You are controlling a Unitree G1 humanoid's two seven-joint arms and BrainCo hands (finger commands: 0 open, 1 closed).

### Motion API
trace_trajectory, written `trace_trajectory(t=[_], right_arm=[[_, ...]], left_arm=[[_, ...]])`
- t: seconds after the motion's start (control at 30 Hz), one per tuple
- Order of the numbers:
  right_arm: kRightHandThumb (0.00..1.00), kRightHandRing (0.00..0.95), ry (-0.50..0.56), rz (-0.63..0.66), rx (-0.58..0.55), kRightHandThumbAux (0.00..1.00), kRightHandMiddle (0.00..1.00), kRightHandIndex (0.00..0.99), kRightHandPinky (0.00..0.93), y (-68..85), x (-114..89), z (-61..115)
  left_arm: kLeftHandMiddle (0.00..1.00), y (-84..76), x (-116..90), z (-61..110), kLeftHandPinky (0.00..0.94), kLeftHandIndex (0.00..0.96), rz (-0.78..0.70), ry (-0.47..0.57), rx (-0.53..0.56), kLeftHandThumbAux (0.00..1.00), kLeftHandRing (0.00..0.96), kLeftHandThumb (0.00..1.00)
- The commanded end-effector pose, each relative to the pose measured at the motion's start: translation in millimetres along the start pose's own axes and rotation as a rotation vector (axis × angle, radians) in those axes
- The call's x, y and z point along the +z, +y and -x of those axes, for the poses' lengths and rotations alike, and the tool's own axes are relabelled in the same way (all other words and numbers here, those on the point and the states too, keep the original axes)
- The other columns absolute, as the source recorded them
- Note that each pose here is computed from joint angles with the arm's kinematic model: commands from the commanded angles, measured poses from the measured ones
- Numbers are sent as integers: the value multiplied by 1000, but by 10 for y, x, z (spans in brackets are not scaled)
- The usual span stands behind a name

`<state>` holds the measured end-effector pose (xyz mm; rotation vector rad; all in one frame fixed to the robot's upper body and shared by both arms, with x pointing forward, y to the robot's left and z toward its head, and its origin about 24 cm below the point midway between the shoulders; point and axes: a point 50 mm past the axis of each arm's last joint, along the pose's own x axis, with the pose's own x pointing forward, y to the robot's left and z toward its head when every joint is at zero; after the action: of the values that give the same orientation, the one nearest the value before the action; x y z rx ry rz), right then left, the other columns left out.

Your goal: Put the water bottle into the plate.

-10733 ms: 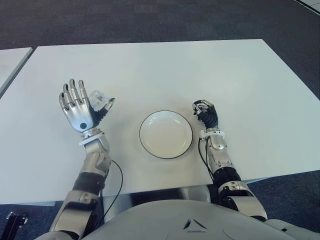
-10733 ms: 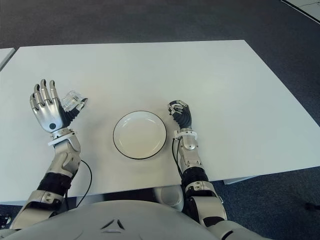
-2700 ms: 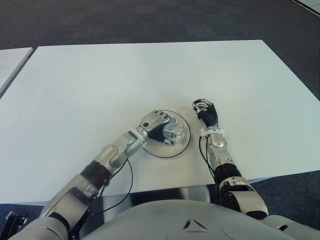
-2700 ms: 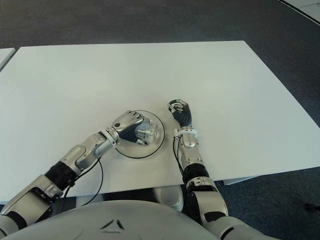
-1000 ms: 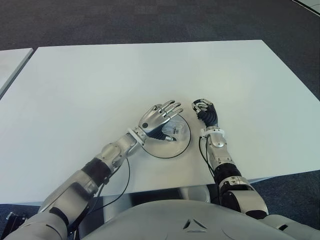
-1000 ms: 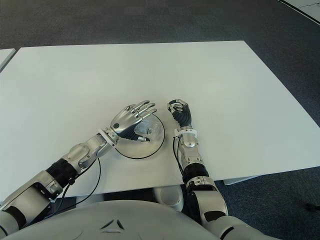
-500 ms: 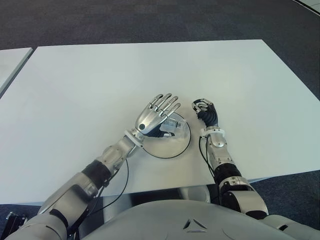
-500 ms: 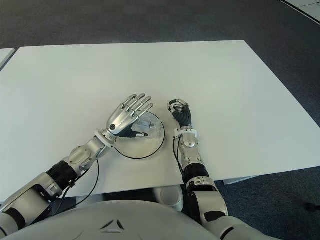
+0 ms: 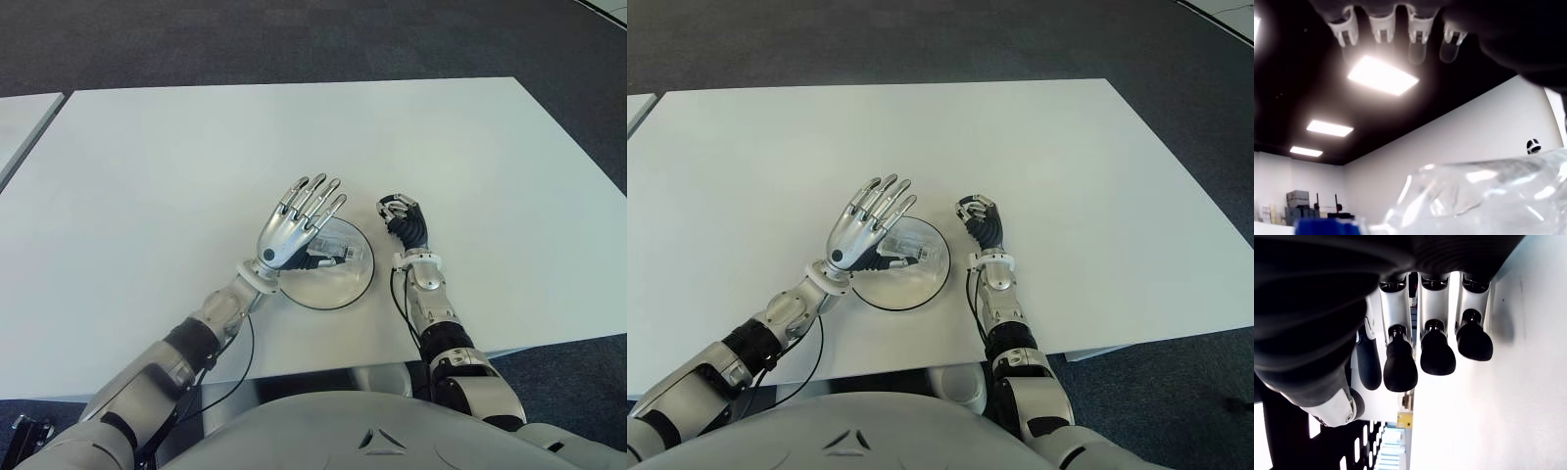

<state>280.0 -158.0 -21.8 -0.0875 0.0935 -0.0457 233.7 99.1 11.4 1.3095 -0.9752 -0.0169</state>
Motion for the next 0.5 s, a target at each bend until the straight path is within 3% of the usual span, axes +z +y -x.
trace_trajectory(t=[0.03, 0.37, 0.5], right_arm=[[702, 783, 141, 9, -1, 731, 799, 438, 781, 1, -255, 134], [701, 787, 128, -18, -4, 729, 807, 439, 784, 20, -214, 142], [702, 787, 128, -27, -6, 728, 806, 439, 788, 16, -216, 151]], left_arm=[[0, -39, 13, 108, 0, 0, -4, -13, -19, 306, 0, 70], [0, 48, 1, 64, 0, 0, -33, 7, 216, 340, 0, 32], [0, 52, -4, 51, 0, 0, 78, 146, 297, 341, 0, 35]])
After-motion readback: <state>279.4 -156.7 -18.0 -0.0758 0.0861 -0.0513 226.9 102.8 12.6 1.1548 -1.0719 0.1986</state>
